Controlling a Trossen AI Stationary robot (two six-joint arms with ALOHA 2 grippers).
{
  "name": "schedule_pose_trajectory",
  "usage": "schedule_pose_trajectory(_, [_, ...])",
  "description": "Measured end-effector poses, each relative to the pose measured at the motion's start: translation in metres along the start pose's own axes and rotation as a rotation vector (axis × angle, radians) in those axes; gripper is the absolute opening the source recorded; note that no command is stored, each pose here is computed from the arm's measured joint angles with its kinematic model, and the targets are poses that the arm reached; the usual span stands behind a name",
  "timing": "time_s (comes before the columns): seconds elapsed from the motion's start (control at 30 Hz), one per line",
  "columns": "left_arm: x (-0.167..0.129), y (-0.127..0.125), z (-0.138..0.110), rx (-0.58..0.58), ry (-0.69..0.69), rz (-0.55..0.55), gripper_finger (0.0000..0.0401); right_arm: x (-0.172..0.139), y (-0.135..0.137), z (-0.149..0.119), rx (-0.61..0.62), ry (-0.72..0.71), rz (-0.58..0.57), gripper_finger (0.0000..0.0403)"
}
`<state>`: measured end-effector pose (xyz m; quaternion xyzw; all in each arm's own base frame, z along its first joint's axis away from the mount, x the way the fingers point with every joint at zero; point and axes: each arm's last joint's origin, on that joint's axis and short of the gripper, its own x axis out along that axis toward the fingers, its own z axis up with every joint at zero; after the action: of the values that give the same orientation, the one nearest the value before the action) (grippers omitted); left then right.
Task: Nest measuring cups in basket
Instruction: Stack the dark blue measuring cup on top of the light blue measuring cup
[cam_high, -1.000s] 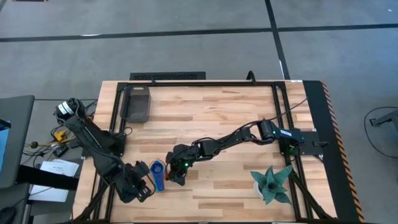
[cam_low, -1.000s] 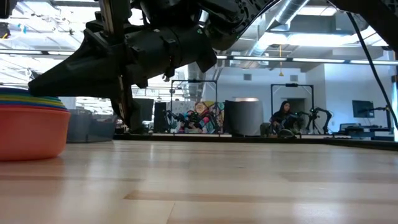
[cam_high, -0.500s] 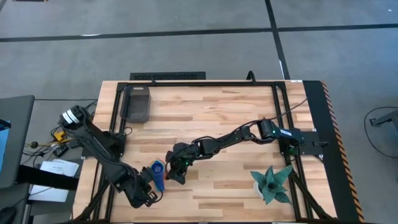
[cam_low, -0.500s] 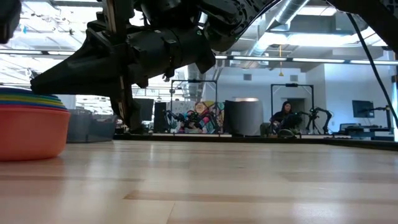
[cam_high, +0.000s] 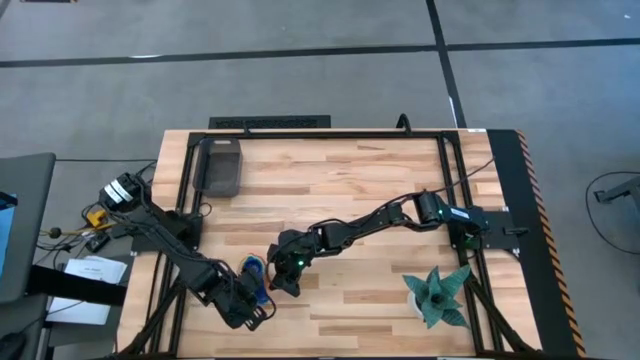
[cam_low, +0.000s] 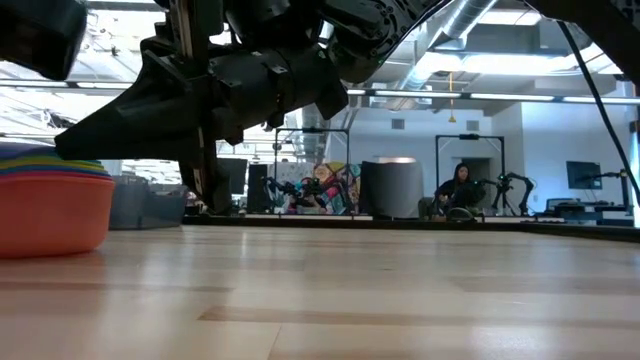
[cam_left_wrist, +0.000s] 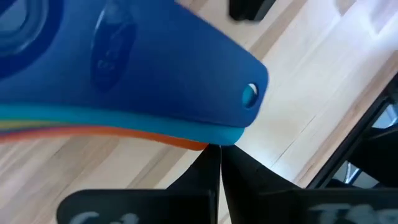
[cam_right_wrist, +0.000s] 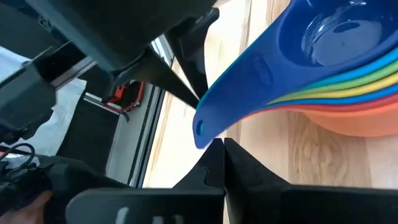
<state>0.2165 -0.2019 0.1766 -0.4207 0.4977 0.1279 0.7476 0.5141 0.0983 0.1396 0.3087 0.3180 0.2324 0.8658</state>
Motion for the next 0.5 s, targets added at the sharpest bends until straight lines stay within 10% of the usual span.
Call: schedule_pose_trajectory(0.5, [-0.0002,-0.0007,0.0036,-0.084,0.104,-0.006,0.0,0.0,0.0003,-0.0003,-0.014,0.009,0.011,0.0008])
